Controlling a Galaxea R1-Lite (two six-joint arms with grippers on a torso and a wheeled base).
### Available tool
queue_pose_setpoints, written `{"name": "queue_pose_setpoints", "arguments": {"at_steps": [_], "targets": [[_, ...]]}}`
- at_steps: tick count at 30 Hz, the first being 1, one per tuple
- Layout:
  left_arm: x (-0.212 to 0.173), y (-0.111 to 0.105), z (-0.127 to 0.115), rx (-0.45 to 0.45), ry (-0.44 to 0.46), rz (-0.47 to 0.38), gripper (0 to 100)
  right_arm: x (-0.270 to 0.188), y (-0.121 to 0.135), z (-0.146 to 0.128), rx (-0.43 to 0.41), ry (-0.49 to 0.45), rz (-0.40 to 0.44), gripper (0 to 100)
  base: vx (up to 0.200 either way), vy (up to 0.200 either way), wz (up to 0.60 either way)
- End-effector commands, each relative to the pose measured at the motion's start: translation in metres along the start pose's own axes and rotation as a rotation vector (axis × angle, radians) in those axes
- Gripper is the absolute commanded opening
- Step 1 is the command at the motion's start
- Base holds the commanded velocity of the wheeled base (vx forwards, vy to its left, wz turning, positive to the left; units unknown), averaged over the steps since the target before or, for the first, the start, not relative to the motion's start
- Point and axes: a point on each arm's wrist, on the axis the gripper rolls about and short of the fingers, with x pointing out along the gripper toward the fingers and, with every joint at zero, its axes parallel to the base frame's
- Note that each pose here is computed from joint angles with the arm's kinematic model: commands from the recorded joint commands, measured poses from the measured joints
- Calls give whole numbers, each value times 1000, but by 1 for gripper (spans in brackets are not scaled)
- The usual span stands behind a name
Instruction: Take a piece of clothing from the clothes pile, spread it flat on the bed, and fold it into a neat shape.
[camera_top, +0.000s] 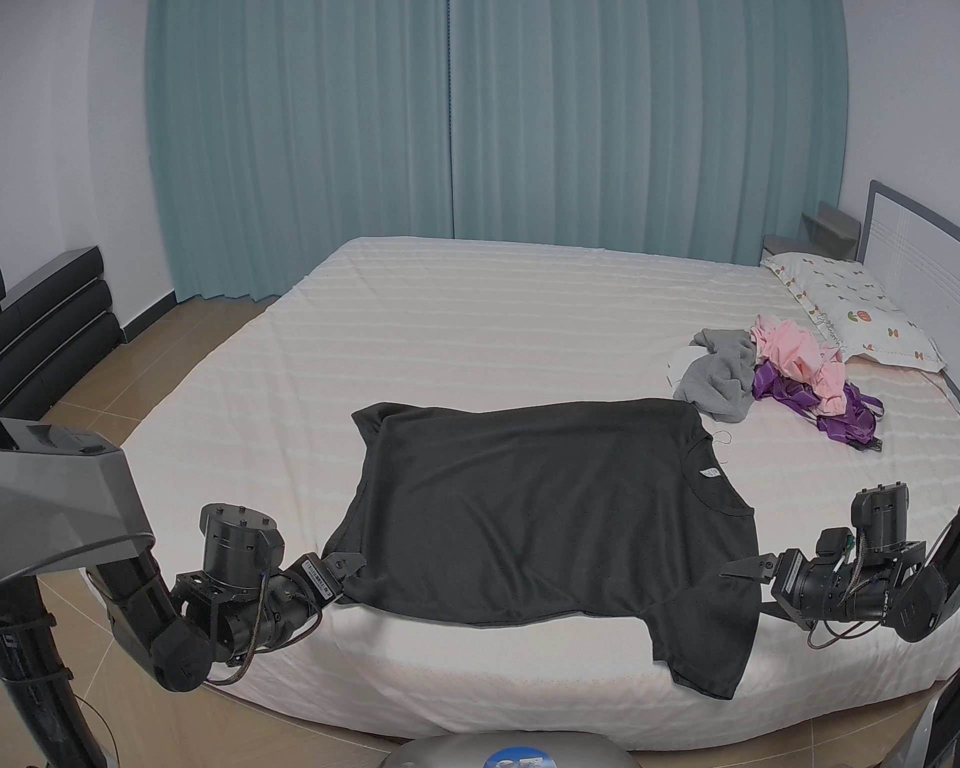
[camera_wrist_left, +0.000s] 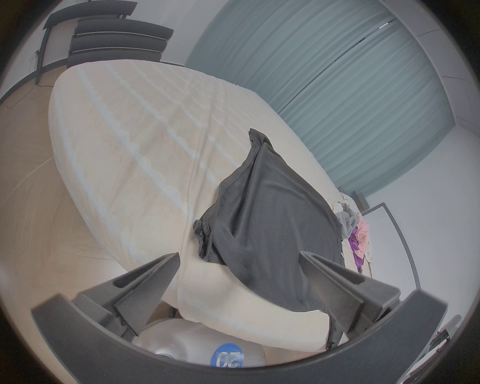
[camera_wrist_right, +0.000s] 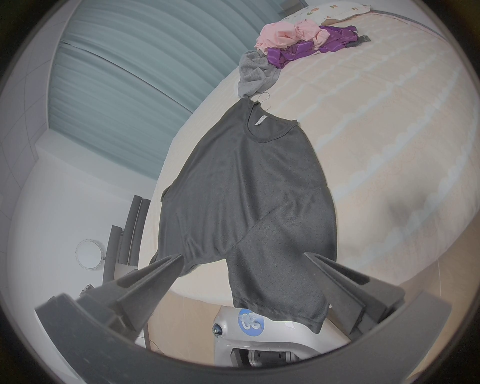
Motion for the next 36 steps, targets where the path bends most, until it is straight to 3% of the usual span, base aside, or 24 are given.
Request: {"name": "queue_pose_setpoints", "arguments": {"at_steps": [1,8,9,17,22,36], "targets": [[21,9,-6,0,4,28,100,4,-2,-1,5,16,-10,100,0,0,0],[42,12,-5,-3,-53,42,100,8,-5,-2,10,26,-21,100,0,0,0],[42,13,-5,-3,-53,44,0,8,-5,-2,10,26,-21,100,0,0,0],[38,18,5,-22,-84,57,0,8,-4,-1,9,25,-20,100,0,0,0],[19,7,11,-2,-120,27,0,8,-4,-1,11,24,-21,100,0,0,0],[-3,5,9,254,-124,36,0,10,-6,-2,16,31,-29,100,0,0,0]]}}
